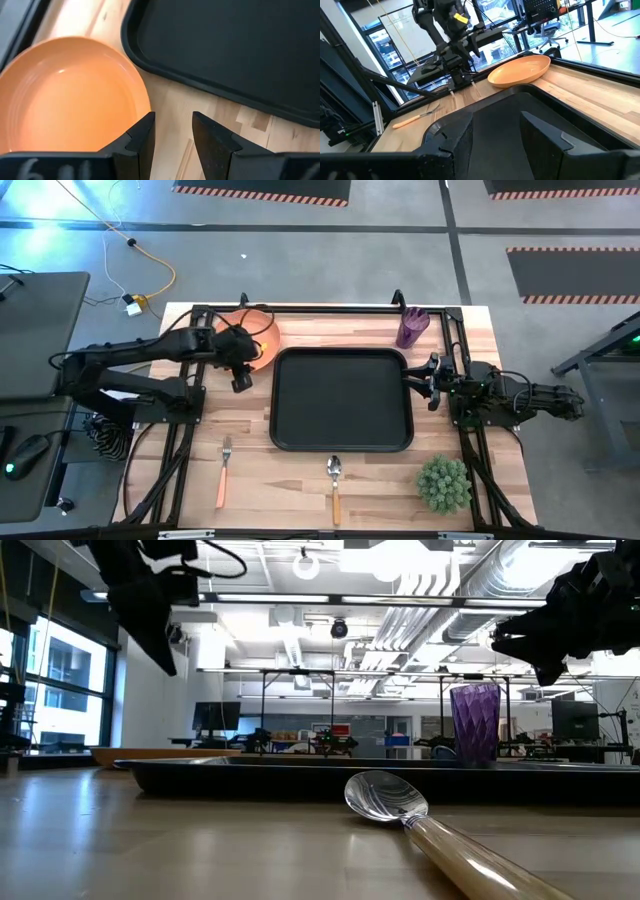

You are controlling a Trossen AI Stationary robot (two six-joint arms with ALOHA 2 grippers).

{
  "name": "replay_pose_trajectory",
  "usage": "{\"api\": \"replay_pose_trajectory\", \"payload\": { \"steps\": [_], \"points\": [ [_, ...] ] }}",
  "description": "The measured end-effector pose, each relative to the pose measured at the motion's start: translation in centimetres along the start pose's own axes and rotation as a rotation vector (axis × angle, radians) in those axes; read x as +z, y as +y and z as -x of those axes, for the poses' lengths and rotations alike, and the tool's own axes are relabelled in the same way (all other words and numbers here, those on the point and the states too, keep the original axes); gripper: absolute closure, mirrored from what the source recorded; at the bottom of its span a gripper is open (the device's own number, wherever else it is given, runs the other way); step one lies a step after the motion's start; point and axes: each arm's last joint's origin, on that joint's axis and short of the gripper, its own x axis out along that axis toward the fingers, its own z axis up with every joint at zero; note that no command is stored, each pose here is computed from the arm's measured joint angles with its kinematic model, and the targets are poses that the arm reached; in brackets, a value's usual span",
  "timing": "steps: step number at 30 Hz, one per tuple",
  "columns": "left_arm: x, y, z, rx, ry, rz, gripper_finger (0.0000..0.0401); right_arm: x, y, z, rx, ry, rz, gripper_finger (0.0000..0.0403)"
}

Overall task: Pick and place plate/cup/fork/spoon on tray
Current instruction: Put the orange plate on the black tray

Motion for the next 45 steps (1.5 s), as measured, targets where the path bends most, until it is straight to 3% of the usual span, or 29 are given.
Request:
{"api": "replay_pose_trajectory", "payload": {
  "steps": [7,13,18,29,45],
  "points": [
    [0.6,-0.2,-2.8,0.006,0.122,0.041,0.0284,0.0,0.0,0.0,0.0,0.0,0.0,0.0249],
    [1.1,0.7,-5.2,0.04,0.189,0.201,0.0284,0.0,0.0,0.0,0.0,0.0,0.0,0.0249],
    [1.3,1.0,-6.8,0.054,0.233,0.253,0.0284,0.0,0.0,0.0,0.0,0.0,0.0,0.0249],
    [1.2,1.1,-9.1,0.134,0.311,0.228,0.0284,0.0,0.0,0.0,0.0,0.0,0.0,0.0249],
    [1.4,1.2,-9.9,0.104,0.318,0.173,0.0284,0.0,0.0,0.0,0.0,0.0,0.0,0.0249]
  ]
}}
